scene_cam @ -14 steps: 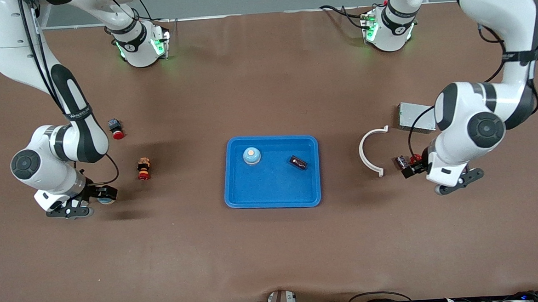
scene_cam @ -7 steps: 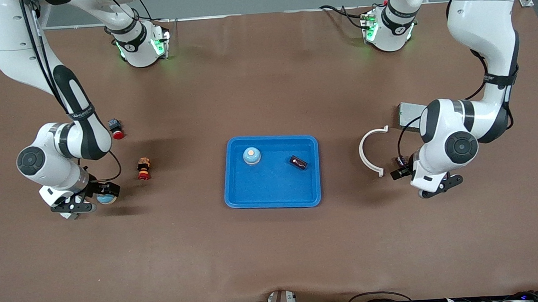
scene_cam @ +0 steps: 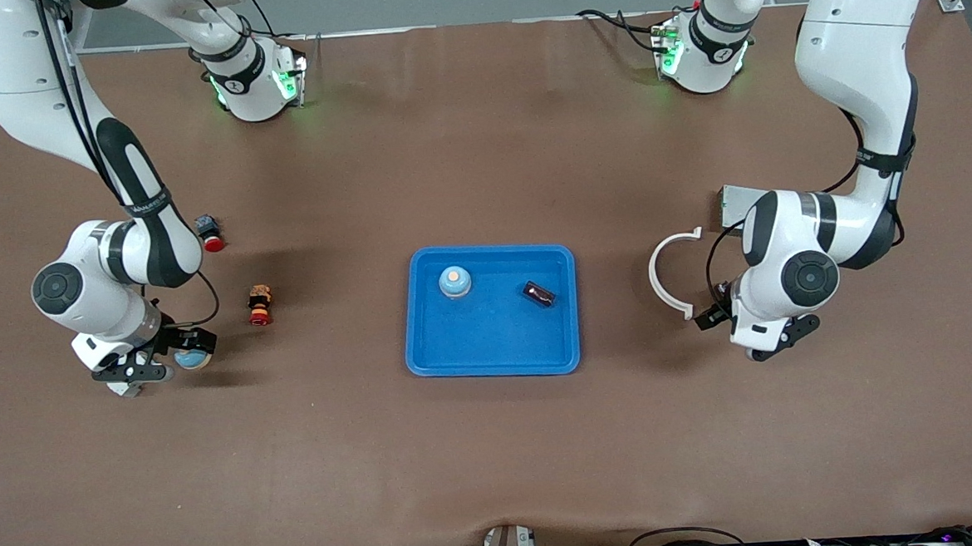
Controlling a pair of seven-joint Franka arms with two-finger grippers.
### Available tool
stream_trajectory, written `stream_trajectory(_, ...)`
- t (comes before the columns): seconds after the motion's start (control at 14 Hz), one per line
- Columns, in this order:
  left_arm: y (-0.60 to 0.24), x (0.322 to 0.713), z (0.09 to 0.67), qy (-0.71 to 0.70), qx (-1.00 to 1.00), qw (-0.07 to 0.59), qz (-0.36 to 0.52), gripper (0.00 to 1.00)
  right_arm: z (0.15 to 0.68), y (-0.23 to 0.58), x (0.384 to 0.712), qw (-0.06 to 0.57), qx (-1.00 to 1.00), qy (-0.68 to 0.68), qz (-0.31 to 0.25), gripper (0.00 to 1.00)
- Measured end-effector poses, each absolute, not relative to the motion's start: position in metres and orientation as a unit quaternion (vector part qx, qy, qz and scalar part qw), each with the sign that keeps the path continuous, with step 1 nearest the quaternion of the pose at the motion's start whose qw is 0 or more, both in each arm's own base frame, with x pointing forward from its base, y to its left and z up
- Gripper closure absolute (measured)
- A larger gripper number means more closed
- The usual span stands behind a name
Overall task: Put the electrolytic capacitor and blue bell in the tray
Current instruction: 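Grasp the second capacitor with the left gripper while the right gripper grasps the bell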
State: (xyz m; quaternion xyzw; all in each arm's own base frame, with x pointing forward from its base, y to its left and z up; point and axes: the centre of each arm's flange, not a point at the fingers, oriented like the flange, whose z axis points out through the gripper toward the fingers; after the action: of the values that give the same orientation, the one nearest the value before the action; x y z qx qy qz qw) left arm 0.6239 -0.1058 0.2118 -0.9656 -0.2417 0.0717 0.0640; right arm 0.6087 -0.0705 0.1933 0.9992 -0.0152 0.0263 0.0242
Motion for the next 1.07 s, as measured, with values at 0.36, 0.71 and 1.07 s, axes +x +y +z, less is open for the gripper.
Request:
stream_trajectory(0.36, -0.105, 0.621, 0.193, -0.25, -0.962, 0.071, 0.084, 0.0, 0.194, -0.072, 0.609, 0.024, 0.999, -0.016, 0.029, 0.0)
stream_trajectory(0.71, -0.101, 0.619, 0.185, -0.253, -0.96, 0.074, 0.091, 0.0, 0.195, -0.072, 0.61, 0.025, 0.999, -0.016, 0.035, 0.0)
stream_trajectory(1.07, -0.1, 0.618, 0.18, -0.257, -0.959, 0.076, 0.094, 0.0, 0.195, -0.072, 0.61, 0.025, 0.999, -0.016, 0.036, 0.0)
